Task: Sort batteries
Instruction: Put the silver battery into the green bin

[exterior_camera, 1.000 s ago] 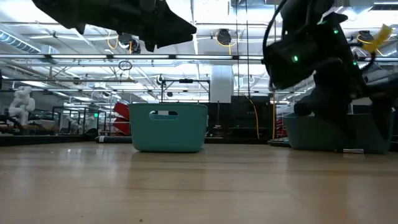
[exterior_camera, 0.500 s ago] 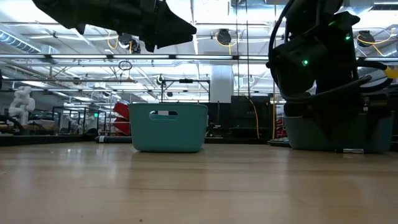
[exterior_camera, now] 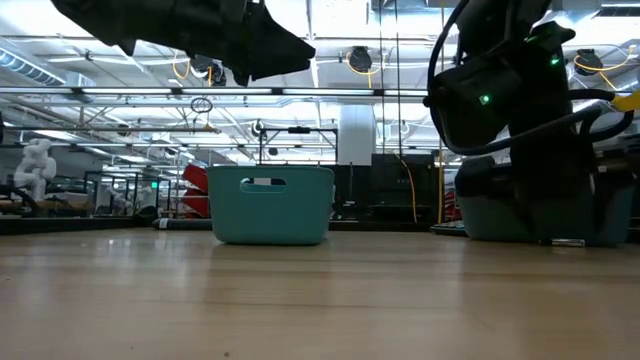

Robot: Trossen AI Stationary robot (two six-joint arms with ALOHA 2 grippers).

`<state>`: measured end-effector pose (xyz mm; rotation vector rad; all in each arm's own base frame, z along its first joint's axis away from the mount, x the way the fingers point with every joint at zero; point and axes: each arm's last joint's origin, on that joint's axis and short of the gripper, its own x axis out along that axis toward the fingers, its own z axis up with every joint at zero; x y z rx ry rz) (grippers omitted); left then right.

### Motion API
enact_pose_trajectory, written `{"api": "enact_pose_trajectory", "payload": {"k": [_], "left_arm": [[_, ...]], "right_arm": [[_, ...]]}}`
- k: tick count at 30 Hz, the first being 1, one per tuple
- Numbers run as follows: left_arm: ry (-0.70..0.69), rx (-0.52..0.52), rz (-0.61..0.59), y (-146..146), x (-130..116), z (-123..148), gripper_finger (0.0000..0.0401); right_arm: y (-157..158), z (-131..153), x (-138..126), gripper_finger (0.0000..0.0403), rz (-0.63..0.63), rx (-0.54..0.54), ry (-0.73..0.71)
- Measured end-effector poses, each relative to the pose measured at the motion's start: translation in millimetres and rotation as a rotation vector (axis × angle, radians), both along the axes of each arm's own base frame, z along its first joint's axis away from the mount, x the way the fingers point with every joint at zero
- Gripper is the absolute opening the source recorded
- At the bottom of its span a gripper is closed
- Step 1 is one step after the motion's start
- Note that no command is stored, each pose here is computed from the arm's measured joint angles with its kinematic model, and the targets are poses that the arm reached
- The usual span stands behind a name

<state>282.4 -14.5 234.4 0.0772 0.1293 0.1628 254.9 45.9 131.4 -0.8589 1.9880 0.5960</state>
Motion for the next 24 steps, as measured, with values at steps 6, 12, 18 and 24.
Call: {"api": "enact_pose_trajectory", "payload": {"k": [6,12,18,24], "left_arm": [[-0.006,-0.001,-0.009,-2,0,1,0.0186],[-0.007,-0.001,-0.009,-2,0,1,0.0186],[-0.001,0.0,-0.013,-3,0,0,0.0186],[-0.002,0.0,-0.013,-3,0,0,0.0186]], "right_arm": [[-4,-1,2,0.0268,0.007,0.012,-0.007],[-7,-2,2,0.0268,0.014,0.029,0.002],[-10,-17,-16,0.0268,0.037,-0.006,0.042],[-10,-21,-18,0.0268,0.045,-0.015,0.035]]}}
